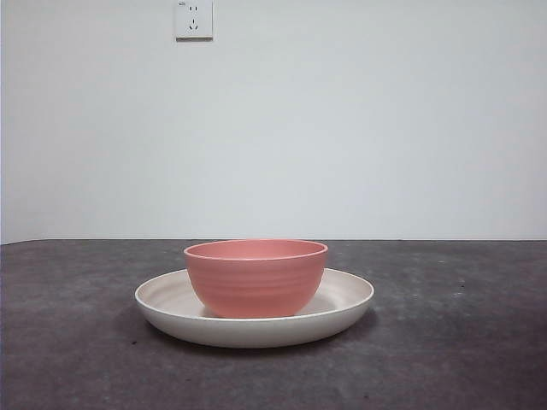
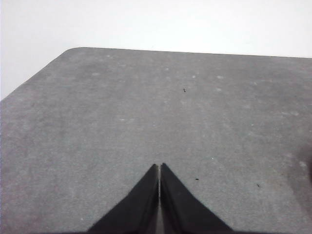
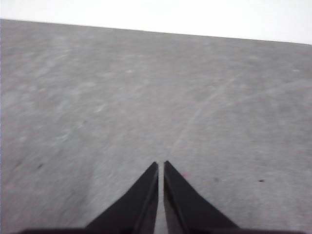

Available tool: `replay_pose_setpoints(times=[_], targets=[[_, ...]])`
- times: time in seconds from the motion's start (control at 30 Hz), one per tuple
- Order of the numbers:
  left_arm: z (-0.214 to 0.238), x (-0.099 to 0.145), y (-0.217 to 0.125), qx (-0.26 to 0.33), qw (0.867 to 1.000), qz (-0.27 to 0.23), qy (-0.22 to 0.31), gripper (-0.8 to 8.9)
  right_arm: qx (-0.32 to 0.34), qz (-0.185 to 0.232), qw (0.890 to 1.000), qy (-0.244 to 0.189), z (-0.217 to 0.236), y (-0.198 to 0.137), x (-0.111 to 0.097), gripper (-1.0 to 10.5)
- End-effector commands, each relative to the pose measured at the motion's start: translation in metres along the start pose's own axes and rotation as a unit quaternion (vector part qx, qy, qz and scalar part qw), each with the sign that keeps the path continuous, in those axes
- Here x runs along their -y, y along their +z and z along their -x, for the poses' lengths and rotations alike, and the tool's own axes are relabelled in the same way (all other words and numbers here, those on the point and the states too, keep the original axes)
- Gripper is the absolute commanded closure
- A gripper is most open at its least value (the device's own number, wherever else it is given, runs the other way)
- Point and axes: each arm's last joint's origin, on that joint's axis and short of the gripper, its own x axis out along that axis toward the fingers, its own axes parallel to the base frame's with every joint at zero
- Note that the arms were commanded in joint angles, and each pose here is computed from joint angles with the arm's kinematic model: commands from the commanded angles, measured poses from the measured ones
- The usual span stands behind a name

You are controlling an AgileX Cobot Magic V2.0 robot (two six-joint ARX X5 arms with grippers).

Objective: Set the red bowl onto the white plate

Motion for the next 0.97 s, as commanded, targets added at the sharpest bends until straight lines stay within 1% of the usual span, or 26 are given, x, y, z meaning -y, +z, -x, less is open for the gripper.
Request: replay_pose_setpoints(times=[0.03, 0.47, 0.97], targets=[[-0.0019, -0.0002, -0.0070, -0.012, 1.000, -0.004, 0.000, 8.06, 0.009, -0.018, 1.000, -0.013, 0.0010, -0.0011, 0.0009, 9.3], [-0.0019, -0.0002, -0.0070, -0.012, 1.000, -0.004, 0.000, 8.07, 0.028, -0.014, 0.999, -0.016, 0.0016, 0.0023, 0.0011, 9.3], [-0.0019, -0.0002, -0.0071, -0.012, 1.000, -0.004, 0.000, 8.06, 0.028, -0.014, 0.999, -0.016, 0.0017, 0.0024, 0.0011, 9.3]])
